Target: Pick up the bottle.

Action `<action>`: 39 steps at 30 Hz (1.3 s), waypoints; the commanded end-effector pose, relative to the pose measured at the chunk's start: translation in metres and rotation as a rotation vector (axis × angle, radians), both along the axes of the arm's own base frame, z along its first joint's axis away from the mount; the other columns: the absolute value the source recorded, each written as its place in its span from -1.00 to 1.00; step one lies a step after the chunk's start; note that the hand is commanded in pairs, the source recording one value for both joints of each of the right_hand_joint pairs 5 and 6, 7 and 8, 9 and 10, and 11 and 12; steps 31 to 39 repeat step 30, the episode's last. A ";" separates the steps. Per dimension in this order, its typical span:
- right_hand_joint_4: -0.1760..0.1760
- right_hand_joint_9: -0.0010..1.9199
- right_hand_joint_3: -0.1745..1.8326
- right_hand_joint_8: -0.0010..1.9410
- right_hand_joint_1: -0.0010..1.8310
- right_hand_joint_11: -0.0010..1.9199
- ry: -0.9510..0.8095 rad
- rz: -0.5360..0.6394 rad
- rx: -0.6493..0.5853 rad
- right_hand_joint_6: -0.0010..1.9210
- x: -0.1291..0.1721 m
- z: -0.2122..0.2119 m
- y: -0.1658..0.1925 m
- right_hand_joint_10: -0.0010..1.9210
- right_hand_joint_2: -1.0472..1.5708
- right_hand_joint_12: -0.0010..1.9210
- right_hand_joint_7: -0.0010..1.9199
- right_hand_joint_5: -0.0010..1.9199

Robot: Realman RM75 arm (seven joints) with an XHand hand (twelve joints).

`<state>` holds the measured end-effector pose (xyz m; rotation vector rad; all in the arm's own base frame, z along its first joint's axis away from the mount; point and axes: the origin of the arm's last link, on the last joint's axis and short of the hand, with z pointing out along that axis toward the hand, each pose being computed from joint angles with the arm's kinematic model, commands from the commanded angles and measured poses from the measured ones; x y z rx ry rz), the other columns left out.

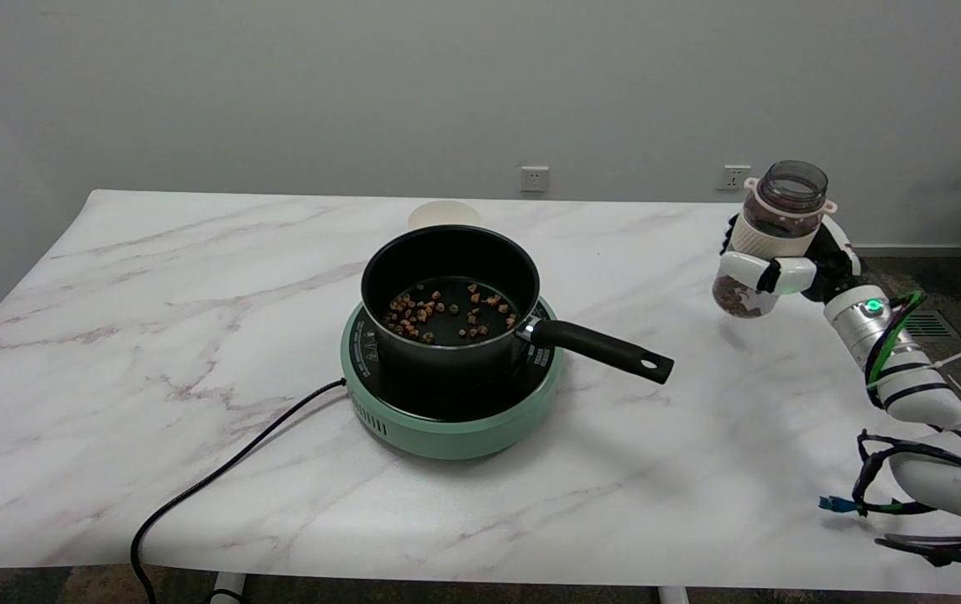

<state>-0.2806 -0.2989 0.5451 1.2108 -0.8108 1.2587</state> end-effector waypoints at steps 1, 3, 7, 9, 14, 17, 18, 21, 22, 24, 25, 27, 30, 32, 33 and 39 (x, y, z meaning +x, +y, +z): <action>0.00 0.37 0.04 0.57 0.62 0.20 0.102 0.096 0.155 0.78 0.052 -0.035 -0.037 0.37 0.36 0.20 0.59 0.78; 0.00 0.37 0.04 0.58 0.63 0.20 0.120 0.099 0.177 0.79 0.057 -0.042 -0.040 0.37 0.37 0.20 0.60 0.79; 0.00 0.38 0.03 0.59 0.63 0.21 0.162 0.109 0.217 0.81 0.069 -0.053 -0.045 0.38 0.39 0.21 0.61 0.81; 0.00 0.38 0.02 0.59 0.63 0.21 0.180 0.115 0.239 0.81 0.077 -0.059 -0.048 0.38 0.40 0.21 0.61 0.81; 0.00 0.39 0.03 0.59 0.63 0.21 0.227 0.121 0.296 0.82 0.092 -0.074 -0.053 0.38 0.40 0.21 0.61 0.82; 0.00 0.38 0.04 0.59 0.64 0.22 0.248 0.140 0.315 0.82 0.102 -0.082 -0.055 0.38 0.39 0.21 0.61 0.82; 0.00 0.38 0.04 0.59 0.64 0.21 0.259 0.148 0.317 0.81 0.107 -0.085 -0.057 0.38 0.39 0.21 0.61 0.82; 0.00 0.38 0.04 0.58 0.64 0.21 0.286 0.152 0.322 0.80 0.118 -0.092 -0.062 0.38 0.38 0.21 0.60 0.80; 0.00 0.38 0.05 0.58 0.64 0.21 0.292 0.151 0.324 0.80 0.120 -0.093 -0.063 0.38 0.38 0.21 0.60 0.80; 0.00 0.38 0.07 0.58 0.65 0.20 0.314 0.151 0.331 0.79 0.127 -0.100 -0.067 0.38 0.36 0.20 0.59 0.79; 0.00 0.37 0.09 0.57 0.66 0.20 0.318 0.149 0.332 0.78 0.128 -0.101 -0.069 0.37 0.34 0.19 0.59 0.78; 0.00 0.37 0.13 0.57 0.67 0.19 0.315 0.136 0.342 0.76 0.128 -0.107 -0.075 0.37 0.31 0.19 0.58 0.77; 0.00 0.37 0.16 0.57 0.67 0.19 0.319 0.130 0.363 0.77 0.129 -0.116 -0.083 0.37 0.31 0.19 0.59 0.78; 0.00 0.37 0.16 0.57 0.67 0.19 0.319 0.130 0.363 0.77 0.129 -0.116 -0.083 0.37 0.31 0.19 0.59 0.78; 0.00 0.37 0.16 0.57 0.67 0.19 0.319 0.130 0.363 0.77 0.129 -0.116 -0.083 0.37 0.31 0.19 0.59 0.78; 0.00 0.37 0.16 0.57 0.67 0.19 0.319 0.130 0.363 0.77 0.129 -0.116 -0.083 0.37 0.31 0.19 0.59 0.78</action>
